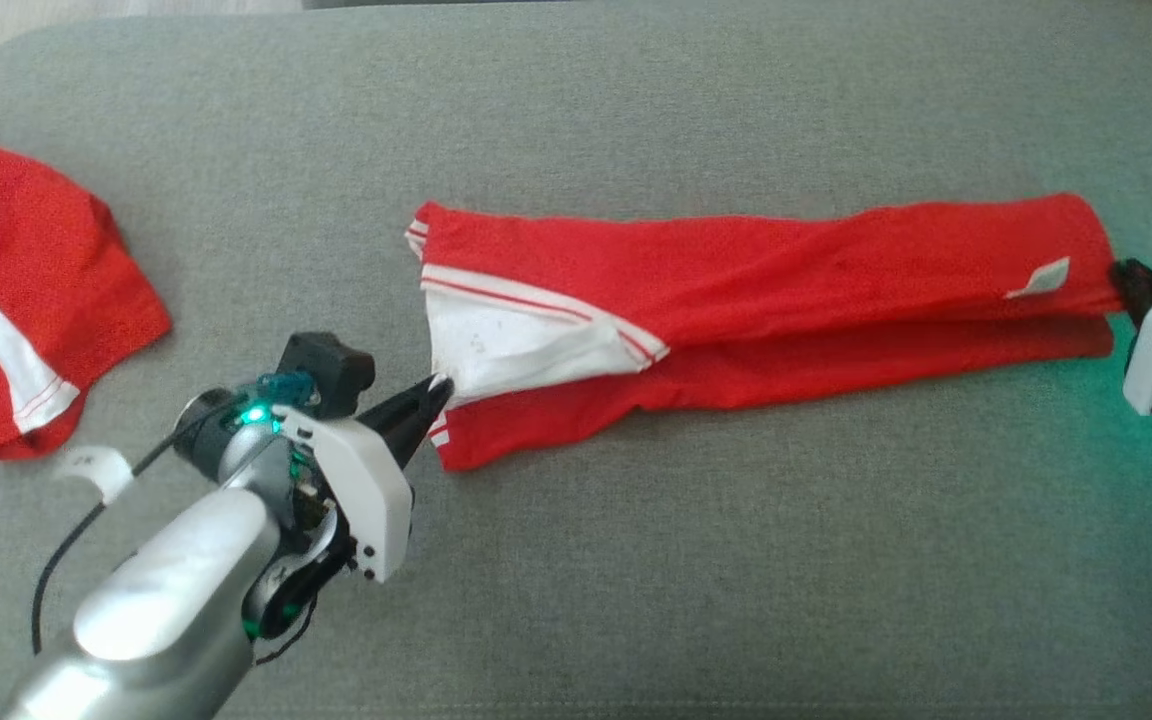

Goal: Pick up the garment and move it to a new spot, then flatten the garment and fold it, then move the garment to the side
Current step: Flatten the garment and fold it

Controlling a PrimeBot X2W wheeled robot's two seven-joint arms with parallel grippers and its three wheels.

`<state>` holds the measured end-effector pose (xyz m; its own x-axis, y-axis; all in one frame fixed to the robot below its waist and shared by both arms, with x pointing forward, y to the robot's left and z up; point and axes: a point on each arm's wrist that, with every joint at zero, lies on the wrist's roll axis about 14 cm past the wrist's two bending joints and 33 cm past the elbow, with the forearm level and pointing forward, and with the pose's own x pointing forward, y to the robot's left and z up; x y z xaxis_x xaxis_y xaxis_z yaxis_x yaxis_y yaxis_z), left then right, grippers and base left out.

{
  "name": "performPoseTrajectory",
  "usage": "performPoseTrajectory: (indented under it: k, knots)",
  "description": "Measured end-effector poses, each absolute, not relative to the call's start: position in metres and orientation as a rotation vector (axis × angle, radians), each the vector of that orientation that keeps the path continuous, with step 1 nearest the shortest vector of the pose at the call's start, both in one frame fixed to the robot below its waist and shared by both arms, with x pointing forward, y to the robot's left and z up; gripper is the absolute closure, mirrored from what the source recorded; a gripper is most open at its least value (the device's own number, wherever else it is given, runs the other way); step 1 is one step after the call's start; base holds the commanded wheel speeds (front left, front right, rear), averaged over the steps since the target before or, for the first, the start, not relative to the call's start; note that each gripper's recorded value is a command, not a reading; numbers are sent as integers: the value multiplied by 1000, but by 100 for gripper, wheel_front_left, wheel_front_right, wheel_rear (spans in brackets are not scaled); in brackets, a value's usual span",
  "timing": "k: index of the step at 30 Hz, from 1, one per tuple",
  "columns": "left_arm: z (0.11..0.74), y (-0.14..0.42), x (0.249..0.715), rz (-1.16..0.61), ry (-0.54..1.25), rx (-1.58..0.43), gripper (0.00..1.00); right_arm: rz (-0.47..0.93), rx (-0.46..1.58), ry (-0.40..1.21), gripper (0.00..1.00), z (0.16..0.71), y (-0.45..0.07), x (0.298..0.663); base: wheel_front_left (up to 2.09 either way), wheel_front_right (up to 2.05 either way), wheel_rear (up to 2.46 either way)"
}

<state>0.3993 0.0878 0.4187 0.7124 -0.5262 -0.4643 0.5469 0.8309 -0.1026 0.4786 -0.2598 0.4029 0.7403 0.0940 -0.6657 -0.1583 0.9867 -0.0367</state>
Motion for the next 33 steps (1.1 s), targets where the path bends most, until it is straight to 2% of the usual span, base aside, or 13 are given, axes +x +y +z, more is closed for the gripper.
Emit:
performPoseTrajectory:
  k: [1, 8, 12, 18, 27, 30, 33]
  knots:
    - [416, 89, 398, -586, 505, 46, 0, 134, -95, 734, 0, 401, -262, 476, 0, 0, 0]
    - [416, 96, 405, -530, 470, 59, 0, 57, -64, 733, 0, 405, -285, 468, 0, 0, 0]
    - [442, 97, 418, -460, 343, -50, 0, 13, -19, 561, 0, 431, -293, 480, 0, 0, 0]
    - [493, 119, 433, -280, 106, -280, 0, 42, 94, 226, 0, 480, -262, 493, 0, 0, 0]
    - [543, 152, 418, -102, -117, -421, 0, 120, 154, 28, 0, 507, -221, 469, 0, 0, 0]
    - [527, 151, 402, -68, -100, -435, 0, 120, 147, 3, 0, 505, -214, 454, 0, 0, 0]
    - [507, 149, 389, -60, -60, -420, 0, 108, 153, 46, 0, 483, -209, 436, 0, 0, 0]
